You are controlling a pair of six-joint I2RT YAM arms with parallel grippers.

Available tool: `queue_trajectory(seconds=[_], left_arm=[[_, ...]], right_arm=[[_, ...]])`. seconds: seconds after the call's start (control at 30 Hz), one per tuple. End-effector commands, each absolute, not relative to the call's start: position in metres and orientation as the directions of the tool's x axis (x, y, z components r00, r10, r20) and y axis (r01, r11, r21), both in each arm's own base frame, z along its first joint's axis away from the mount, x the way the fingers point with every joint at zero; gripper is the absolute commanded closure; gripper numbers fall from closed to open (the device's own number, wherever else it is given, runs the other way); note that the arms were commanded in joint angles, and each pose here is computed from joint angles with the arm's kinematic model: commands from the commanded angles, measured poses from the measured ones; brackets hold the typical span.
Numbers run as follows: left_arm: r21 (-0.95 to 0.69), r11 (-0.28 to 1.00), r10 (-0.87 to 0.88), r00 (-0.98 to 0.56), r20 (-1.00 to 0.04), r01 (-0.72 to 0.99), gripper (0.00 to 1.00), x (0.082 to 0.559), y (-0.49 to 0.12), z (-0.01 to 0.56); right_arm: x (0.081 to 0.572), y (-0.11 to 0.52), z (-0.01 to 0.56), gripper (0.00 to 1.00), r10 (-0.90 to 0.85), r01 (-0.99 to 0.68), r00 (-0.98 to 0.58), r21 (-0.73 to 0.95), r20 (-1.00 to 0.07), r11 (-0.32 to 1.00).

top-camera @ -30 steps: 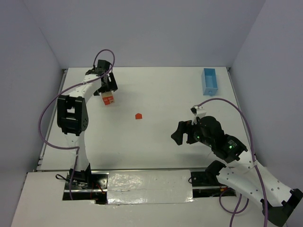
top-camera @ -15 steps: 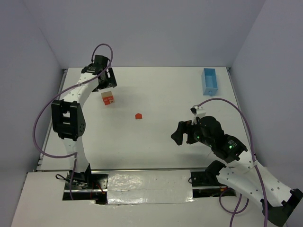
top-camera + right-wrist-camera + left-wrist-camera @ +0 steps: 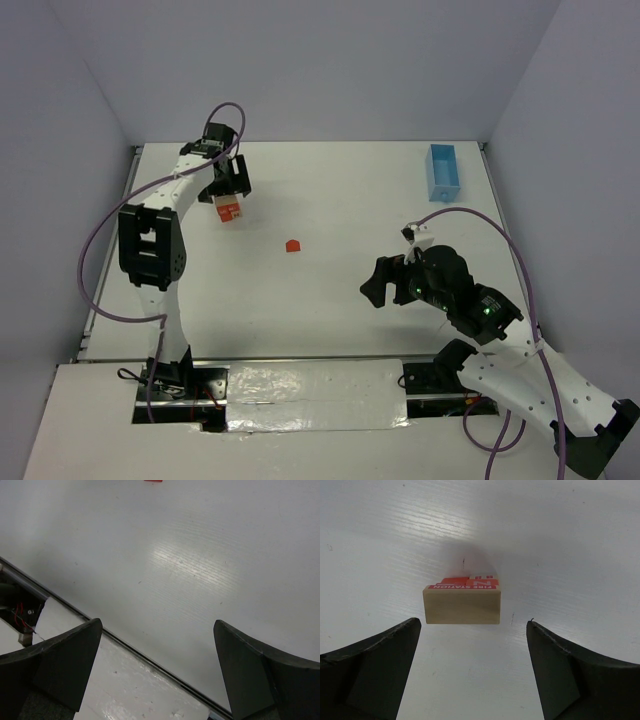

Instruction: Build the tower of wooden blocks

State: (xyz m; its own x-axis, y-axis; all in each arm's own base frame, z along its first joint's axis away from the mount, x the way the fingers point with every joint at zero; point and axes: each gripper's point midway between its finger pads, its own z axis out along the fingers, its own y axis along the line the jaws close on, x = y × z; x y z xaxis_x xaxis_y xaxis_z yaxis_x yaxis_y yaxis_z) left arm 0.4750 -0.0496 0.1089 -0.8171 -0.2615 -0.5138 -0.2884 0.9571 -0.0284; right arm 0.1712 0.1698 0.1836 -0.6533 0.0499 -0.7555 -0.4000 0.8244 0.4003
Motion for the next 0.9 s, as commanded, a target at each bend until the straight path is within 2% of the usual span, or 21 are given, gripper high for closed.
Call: queue_trajectory(seconds=[0.0, 0.87], left_arm=[[-0.024, 0.966, -0.235, -0.833, -0.501, -0.258, 0.01, 0.481, -0.055, 0.102], [0.016, 0.953, -0.263, -0.851, -0.455, -0.303, 0.01, 0.481, -0.050, 0.067]], right_arm=[[0.176, 0.174, 0.189, 0.00, 0.059, -0.425, -0.623, 0.401, -0.780, 0.812], [0.175, 0.175, 0.188, 0.00, 0.055, -0.426, -0.627, 0.401, -0.777, 0.811]])
